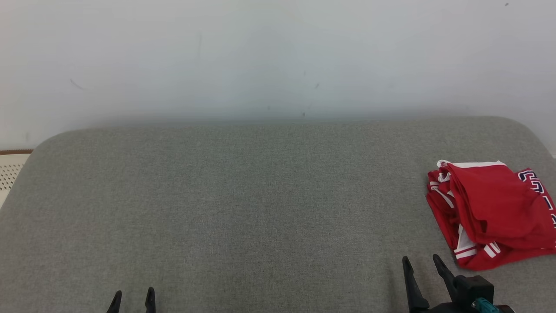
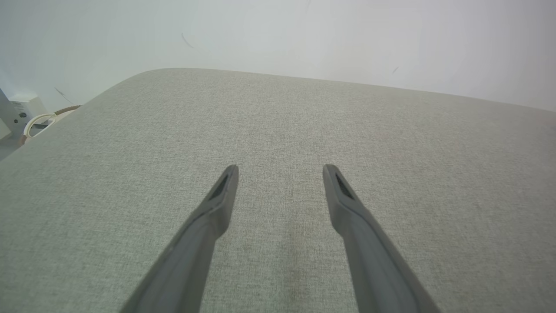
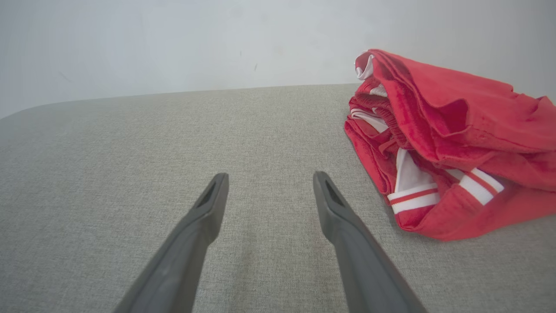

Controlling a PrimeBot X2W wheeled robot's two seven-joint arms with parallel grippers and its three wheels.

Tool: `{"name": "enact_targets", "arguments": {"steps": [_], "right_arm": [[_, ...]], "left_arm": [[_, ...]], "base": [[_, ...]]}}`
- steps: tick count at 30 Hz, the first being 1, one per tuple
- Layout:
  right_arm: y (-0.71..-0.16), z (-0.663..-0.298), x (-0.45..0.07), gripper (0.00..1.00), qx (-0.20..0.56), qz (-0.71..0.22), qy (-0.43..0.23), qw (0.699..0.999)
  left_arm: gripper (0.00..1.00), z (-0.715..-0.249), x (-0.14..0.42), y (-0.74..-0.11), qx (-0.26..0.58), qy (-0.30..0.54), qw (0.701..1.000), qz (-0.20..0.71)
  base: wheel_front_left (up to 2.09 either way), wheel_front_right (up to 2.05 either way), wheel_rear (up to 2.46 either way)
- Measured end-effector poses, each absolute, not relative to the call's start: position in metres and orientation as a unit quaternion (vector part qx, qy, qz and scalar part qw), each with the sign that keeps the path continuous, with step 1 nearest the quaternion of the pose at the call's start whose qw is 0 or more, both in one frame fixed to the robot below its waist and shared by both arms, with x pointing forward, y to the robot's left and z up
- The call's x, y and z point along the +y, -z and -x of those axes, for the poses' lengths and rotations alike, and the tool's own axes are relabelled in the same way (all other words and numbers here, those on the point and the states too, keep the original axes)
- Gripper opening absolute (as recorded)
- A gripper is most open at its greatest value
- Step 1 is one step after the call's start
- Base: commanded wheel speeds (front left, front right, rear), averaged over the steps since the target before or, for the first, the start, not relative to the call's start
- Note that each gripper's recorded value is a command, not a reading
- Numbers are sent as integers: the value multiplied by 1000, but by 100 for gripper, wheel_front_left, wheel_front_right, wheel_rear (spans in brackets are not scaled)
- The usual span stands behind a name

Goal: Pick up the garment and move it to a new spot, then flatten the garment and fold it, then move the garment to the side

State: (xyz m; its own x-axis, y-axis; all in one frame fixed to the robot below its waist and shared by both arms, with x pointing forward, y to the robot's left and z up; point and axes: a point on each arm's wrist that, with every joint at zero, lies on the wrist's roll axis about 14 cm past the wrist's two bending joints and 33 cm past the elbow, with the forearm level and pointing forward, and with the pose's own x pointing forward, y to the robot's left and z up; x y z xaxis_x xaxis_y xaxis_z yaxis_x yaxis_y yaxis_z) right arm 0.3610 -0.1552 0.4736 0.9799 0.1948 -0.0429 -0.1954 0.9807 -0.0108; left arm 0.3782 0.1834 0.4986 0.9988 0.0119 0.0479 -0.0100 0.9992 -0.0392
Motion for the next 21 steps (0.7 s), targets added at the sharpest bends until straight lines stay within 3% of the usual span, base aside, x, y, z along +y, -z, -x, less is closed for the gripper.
{"name": "enact_targets", "arguments": {"steps": [21], "right_arm": [[-479, -367, -152, 100, 14, 6, -103, 995]], "left_arm": [[100, -380, 185, -499, -25, -6, 999, 25]], "base": [[0, 0, 0]]}}
